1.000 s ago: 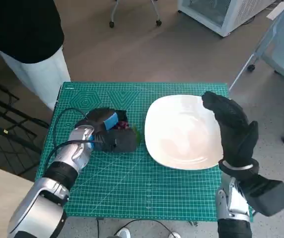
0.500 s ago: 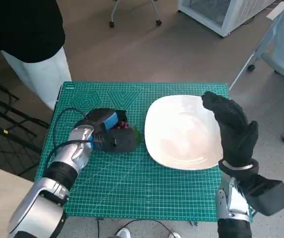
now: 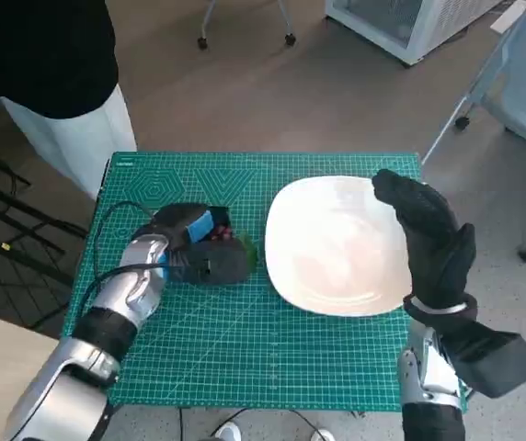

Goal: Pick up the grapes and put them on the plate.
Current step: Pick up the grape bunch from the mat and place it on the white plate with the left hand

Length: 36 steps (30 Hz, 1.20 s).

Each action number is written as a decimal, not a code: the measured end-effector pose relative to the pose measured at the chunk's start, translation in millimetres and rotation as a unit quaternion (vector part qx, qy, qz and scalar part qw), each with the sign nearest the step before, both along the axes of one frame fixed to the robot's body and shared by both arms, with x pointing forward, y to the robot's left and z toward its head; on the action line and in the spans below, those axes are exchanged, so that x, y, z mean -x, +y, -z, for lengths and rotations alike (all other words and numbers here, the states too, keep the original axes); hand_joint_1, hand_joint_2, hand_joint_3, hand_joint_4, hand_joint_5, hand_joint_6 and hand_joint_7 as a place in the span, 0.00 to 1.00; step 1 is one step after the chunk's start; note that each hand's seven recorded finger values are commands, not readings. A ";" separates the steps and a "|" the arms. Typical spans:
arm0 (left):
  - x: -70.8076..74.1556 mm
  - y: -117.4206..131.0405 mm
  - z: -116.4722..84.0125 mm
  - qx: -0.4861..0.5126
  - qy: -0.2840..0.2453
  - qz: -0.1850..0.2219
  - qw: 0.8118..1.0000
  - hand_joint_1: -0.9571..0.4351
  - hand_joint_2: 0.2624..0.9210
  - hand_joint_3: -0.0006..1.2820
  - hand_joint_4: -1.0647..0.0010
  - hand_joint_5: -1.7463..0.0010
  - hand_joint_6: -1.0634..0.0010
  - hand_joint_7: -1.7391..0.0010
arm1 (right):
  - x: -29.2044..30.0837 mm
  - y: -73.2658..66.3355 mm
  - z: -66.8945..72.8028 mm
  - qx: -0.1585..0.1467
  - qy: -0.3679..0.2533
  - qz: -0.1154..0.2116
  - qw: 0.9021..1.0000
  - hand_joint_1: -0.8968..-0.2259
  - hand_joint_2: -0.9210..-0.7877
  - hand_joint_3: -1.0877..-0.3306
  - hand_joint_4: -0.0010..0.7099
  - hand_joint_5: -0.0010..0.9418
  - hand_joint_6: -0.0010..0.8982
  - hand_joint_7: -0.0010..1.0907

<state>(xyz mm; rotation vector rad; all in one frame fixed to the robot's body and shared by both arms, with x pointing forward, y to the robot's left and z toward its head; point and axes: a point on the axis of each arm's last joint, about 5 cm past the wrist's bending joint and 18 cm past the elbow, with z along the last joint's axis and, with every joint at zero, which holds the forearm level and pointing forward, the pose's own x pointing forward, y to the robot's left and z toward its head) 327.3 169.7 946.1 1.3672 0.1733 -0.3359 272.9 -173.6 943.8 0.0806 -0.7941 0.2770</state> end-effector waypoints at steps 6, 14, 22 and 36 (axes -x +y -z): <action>4.5 3.0 -14.7 0.007 -0.023 0.002 1.000 0.69 1.00 0.19 0.58 0.17 0.55 0.26 | -0.8 -0.6 -0.6 -0.005 -0.002 0.000 1.000 0.29 0.00 0.54 0.50 0.00 0.11 0.43; 13.9 7.5 -42.1 0.024 -0.084 0.011 0.996 0.69 1.00 0.17 0.52 0.25 0.57 0.22 | -2.0 0.4 -1.7 -0.006 -0.006 0.000 1.000 0.29 0.00 0.54 0.50 0.00 0.11 0.43; 30.2 7.2 -61.0 0.044 -0.133 0.028 0.990 0.69 1.00 0.15 0.47 0.27 0.56 0.23 | -3.0 1.0 -1.4 -0.007 -0.006 -0.001 1.000 0.29 0.00 0.54 0.50 0.00 0.10 0.43; 44.5 5.9 -74.9 0.060 -0.178 0.041 0.981 0.69 1.00 0.14 0.47 0.28 0.53 0.24 | -3.9 0.7 -0.3 -0.011 -0.007 -0.003 1.000 0.29 0.00 0.54 0.50 0.00 0.10 0.43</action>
